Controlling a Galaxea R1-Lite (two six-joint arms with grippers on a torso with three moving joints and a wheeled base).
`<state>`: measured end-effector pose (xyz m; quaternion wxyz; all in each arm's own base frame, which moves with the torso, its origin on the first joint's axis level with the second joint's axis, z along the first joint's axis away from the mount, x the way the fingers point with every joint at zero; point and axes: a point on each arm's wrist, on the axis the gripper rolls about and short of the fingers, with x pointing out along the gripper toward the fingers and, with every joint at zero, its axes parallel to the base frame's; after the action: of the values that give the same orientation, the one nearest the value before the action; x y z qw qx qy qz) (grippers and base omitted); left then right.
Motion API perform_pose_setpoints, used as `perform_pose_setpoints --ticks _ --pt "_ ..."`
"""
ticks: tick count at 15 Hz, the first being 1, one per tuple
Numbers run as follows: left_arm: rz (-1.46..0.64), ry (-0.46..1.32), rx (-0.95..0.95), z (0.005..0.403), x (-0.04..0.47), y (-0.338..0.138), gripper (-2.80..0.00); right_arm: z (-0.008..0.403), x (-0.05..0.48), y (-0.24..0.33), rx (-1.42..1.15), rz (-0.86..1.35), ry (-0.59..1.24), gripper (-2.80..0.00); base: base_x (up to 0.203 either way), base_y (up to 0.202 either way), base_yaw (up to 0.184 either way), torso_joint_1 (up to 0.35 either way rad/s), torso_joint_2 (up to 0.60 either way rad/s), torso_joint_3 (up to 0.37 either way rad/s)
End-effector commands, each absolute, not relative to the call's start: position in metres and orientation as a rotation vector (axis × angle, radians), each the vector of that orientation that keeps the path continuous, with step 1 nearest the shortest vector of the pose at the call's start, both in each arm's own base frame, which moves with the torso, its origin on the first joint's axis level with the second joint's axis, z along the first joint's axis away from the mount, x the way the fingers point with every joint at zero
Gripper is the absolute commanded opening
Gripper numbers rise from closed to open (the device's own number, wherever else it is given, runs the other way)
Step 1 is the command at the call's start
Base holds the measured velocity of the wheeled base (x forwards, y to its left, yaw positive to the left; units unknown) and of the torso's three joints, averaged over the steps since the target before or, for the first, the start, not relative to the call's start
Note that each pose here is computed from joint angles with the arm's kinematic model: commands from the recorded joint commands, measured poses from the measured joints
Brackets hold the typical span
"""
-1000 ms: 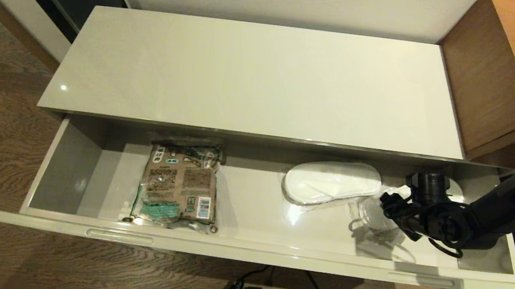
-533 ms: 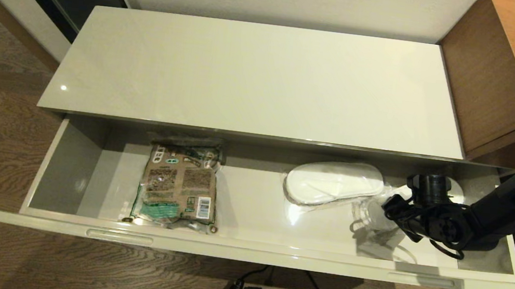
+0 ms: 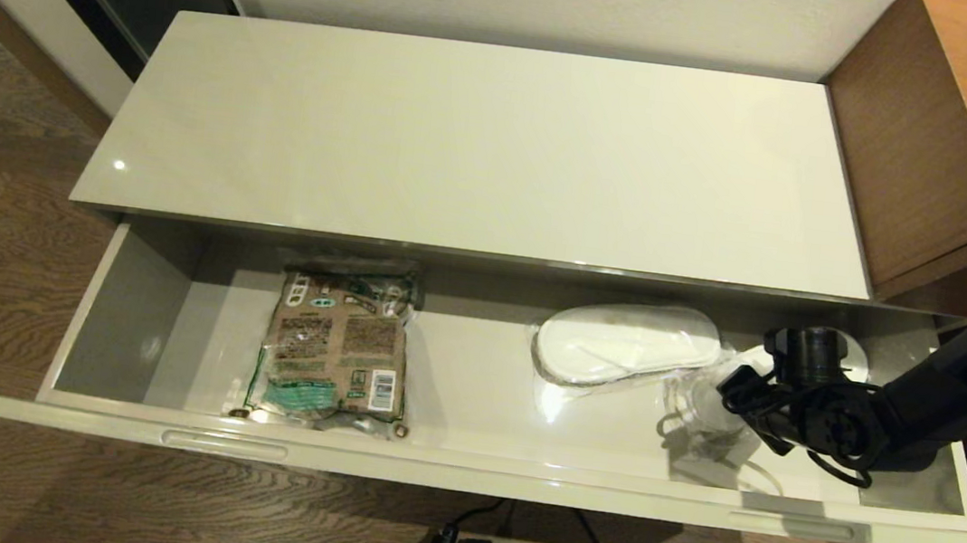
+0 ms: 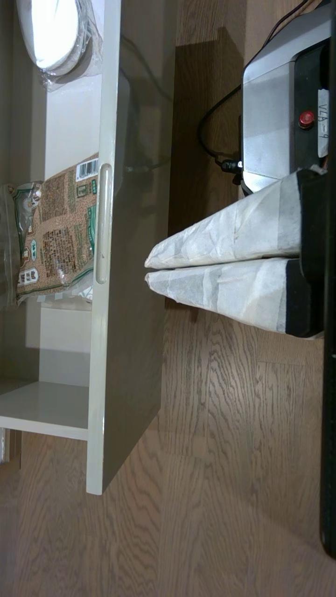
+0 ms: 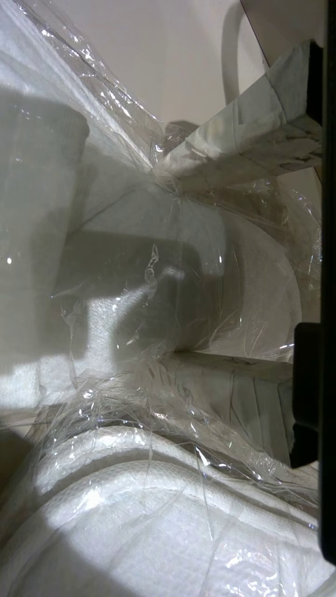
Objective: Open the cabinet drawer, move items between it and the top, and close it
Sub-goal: Take out the disposable slippers from the drawer
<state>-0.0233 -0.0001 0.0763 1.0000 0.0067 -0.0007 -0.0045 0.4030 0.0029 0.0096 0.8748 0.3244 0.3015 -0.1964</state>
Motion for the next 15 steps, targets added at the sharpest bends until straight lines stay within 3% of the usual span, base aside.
perform_pose_setpoints --ticks 1,10,15 --pt "-0.009 -0.002 0.014 0.076 -0.023 0.0 -2.8 0.008 0.403 0.003 0.681 -0.412 0.63 -2.8 0.0 0.0 0.0 0.0 0.0 0.0" --pt "-0.009 -0.002 0.014 0.076 -0.023 0.0 -2.8 0.01 0.402 0.003 0.681 -0.409 0.63 -2.8 0.0 0.0 0.0 0.0 0.0 0.0" --pt "-0.009 -0.002 0.014 0.076 -0.023 0.0 -2.8 0.035 0.391 0.011 0.678 -0.372 0.61 -2.8 0.0 0.0 0.0 0.0 0.0 0.0"
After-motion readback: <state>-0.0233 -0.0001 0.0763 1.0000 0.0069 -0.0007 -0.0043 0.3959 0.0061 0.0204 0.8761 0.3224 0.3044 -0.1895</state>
